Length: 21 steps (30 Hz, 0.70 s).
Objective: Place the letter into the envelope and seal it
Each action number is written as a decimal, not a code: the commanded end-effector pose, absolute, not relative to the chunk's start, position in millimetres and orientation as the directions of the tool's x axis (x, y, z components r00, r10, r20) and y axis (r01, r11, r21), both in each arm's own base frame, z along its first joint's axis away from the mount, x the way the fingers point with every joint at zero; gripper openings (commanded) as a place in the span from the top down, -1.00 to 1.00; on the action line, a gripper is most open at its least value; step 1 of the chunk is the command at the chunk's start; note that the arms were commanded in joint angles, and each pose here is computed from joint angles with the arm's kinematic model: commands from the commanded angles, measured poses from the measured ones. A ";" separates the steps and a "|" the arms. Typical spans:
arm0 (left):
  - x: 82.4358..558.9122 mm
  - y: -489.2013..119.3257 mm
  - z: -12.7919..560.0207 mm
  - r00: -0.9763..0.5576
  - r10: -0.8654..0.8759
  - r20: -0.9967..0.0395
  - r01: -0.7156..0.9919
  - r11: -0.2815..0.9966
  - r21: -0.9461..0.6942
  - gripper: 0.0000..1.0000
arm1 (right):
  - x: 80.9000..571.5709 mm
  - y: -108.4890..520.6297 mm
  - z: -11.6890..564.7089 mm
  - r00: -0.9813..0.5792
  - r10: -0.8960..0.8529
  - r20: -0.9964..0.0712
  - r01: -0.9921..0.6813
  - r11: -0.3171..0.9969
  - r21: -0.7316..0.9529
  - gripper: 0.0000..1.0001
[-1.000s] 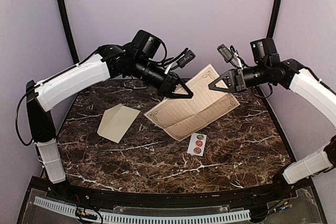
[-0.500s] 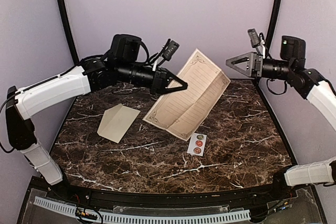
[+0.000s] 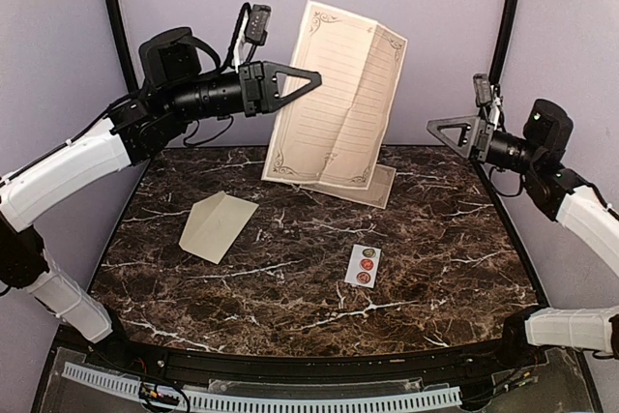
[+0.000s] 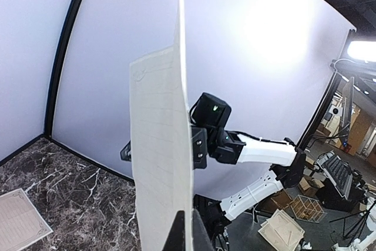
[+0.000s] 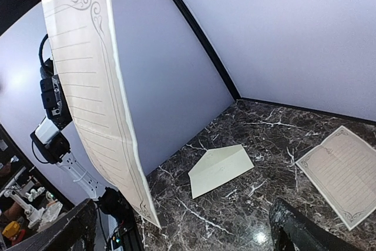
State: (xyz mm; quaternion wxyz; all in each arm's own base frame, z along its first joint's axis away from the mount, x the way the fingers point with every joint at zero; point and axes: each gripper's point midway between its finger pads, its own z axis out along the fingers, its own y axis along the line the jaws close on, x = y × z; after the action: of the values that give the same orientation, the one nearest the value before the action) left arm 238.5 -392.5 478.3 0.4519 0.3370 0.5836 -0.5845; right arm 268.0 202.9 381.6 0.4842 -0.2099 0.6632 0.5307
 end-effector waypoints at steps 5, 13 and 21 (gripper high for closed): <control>234.0 -398.6 493.4 -0.375 -0.187 -0.908 0.925 -0.006 -0.380 1.00 | 235.5 212.9 385.1 -0.386 0.275 -0.880 -0.876 0.188 0.443 -0.97; 231.5 -402.1 489.3 -0.388 -0.169 -0.906 0.922 -0.053 -0.384 1.00 | 232.1 236.3 371.1 -0.418 0.239 -0.876 -0.879 0.139 0.457 -0.97; 226.2 -401.6 484.2 -0.391 -0.149 -0.908 0.920 -0.078 -0.383 1.00 | 234.5 257.3 370.0 -0.445 0.205 -0.872 -0.880 0.077 0.468 -0.97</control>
State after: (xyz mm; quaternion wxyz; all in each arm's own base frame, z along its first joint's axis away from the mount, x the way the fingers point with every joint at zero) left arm 234.3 -407.2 478.8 0.4168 0.3467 0.5540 -0.6318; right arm 238.2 250.9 353.1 0.4296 -0.2652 0.6128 0.6079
